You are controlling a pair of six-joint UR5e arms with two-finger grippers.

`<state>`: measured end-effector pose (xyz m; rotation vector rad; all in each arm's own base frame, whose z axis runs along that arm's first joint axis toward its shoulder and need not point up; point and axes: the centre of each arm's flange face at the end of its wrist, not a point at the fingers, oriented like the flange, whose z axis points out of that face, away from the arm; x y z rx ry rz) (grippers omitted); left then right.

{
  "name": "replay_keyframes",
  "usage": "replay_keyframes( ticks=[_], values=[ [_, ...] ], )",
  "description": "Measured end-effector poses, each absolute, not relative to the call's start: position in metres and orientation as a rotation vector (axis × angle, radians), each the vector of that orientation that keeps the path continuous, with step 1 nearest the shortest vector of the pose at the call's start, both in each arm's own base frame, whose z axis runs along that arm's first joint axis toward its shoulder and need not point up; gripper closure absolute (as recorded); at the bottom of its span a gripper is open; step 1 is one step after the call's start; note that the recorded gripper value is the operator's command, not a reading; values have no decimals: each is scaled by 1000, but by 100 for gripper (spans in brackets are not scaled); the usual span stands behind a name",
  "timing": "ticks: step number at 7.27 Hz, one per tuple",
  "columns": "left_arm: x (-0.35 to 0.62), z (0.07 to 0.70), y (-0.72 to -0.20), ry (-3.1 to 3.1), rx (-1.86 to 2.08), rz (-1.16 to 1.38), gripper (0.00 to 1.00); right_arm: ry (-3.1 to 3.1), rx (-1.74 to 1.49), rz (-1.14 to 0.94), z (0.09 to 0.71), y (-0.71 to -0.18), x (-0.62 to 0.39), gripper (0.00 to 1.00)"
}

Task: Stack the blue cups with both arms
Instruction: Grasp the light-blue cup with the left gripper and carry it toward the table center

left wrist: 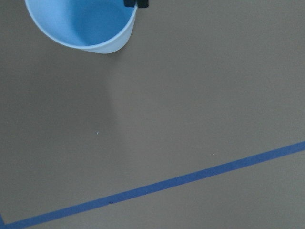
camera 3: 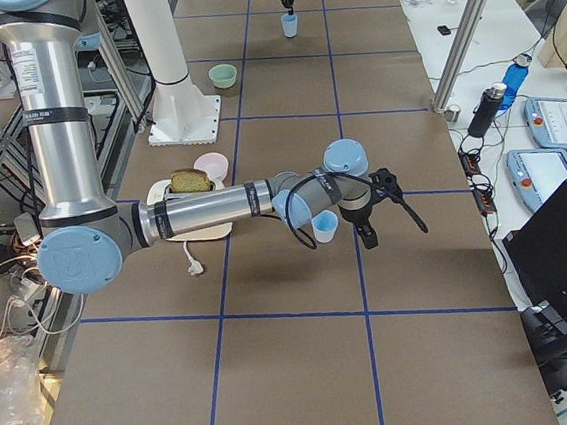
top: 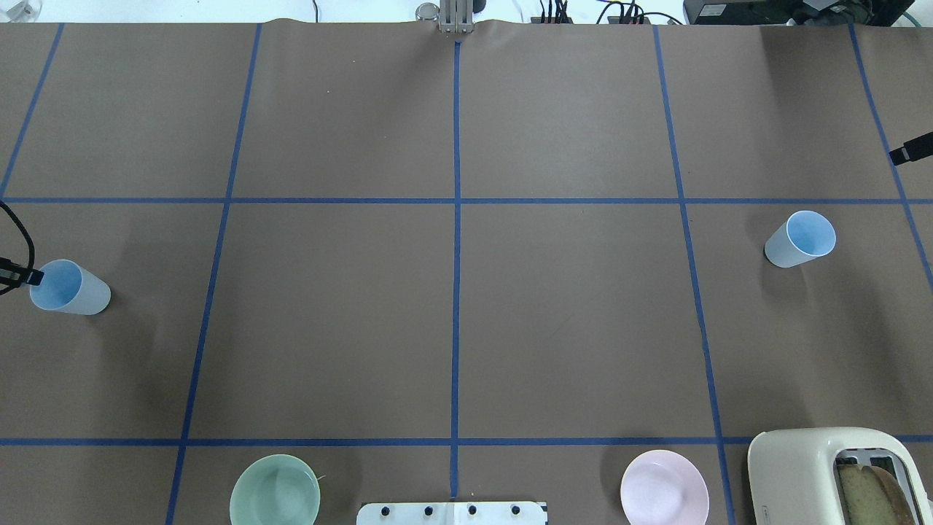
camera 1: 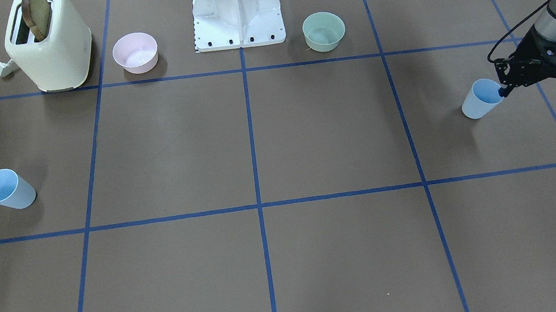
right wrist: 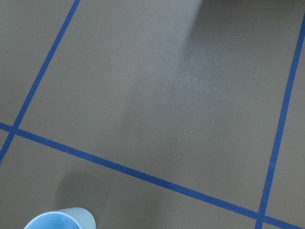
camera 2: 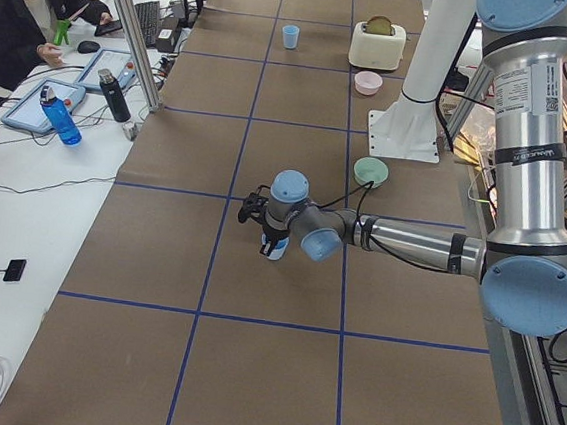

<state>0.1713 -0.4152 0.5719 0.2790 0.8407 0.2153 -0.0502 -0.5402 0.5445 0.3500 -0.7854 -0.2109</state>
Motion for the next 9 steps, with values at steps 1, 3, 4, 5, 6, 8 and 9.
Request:
replay_keyframes(
  ticks=[1,3,4,5,6,8,9],
  values=[
    [173,555,-417,862,286,205,100,-785,350,-211,545,-540,-50,0],
    [186,502,-433,920,278,151,100,-785,350,-210,545,-540,-50,0],
    [200,465,-454,939,267,115,100,-786,349,-210,545,-540,-50,0],
    [221,423,-476,949,246,83,100,-786,349,-209,545,-540,-50,0],
    [249,378,-491,957,214,62,100,-786,348,-208,545,-540,-50,0],
    [331,283,-493,942,156,17,100,-785,346,-207,546,-540,-50,0],
    [385,234,-480,920,126,-8,100,-785,345,-207,547,-540,-50,0]
  ],
)
